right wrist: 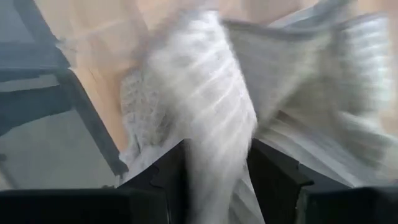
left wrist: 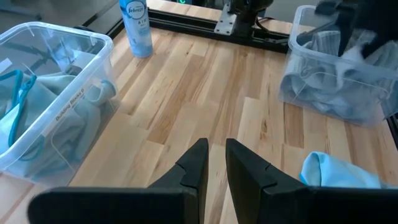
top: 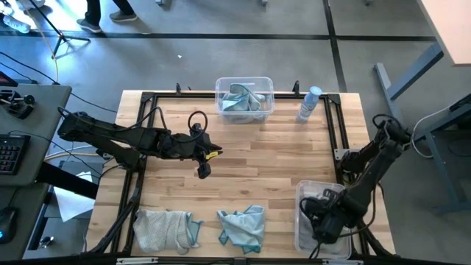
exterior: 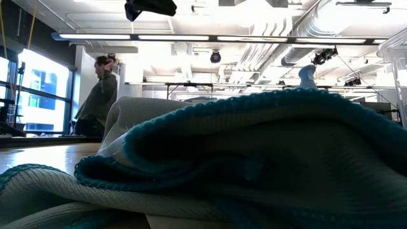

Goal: Sort microfiber towel by color & place in baskets
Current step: Put the gray microfiber towel into the bottom transparent bin, then put the blue microfiber towel into the top transparent bin

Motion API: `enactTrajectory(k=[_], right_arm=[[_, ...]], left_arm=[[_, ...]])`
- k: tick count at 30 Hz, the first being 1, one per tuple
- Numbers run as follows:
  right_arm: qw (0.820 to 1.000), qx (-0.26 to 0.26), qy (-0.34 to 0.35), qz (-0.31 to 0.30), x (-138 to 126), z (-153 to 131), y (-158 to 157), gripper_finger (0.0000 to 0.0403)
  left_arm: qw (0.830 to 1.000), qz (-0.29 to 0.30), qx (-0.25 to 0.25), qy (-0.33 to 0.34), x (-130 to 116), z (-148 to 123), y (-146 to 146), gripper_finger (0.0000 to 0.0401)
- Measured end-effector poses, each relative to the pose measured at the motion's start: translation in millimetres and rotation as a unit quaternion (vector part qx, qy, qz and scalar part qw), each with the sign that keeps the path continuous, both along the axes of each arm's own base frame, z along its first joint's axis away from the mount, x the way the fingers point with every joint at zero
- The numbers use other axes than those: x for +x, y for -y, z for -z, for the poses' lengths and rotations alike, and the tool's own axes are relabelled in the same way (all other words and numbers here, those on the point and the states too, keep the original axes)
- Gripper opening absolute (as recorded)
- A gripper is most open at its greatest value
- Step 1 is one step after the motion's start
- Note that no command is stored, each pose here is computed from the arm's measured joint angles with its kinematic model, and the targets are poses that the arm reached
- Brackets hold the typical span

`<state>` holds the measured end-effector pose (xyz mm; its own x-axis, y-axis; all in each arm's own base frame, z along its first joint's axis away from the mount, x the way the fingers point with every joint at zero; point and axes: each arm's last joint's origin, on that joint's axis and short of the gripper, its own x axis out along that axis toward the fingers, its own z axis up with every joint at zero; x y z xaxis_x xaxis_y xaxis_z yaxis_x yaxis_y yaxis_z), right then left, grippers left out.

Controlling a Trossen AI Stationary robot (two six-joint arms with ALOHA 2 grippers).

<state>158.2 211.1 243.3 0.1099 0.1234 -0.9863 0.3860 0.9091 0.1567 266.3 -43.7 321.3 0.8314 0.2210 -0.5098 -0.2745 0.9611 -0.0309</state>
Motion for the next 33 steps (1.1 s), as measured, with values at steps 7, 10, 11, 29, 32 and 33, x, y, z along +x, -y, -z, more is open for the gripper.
enactTrajectory(k=[7,10,11,29,32,33], right_arm=[[0.997,-0.063,0.048,0.011,-0.3,-68.8,7.6,0.0149],[0.990,-0.098,0.104,0.021,-0.1,-95.0,13.6,0.0149],[0.985,-0.114,0.127,0.025,-0.1,-102.4,16.1,0.0149],[0.929,-0.252,0.270,0.026,52.4,-90.0,52.3,0.0016],[0.924,-0.228,0.308,0.002,56.2,-92.6,61.4,0.0005],[0.919,-0.223,0.324,-0.006,56.2,-93.4,64.5,0.0003]], left_arm=[[1.000,0.000,0.000,0.002,0.2,-0.4,0.0,0.0042],[1.000,0.000,0.000,0.002,0.2,-0.4,0.0,0.0042],[1.000,0.000,0.000,0.002,0.2,-0.4,0.0,0.0042],[0.997,0.030,-0.072,-0.011,-1.9,0.8,6.8,0.0042],[0.997,0.043,-0.070,-0.002,-2.5,-7.0,13.1,0.0042],[0.997,0.046,-0.066,0.003,-2.8,-9.9,15.2,0.0042]])
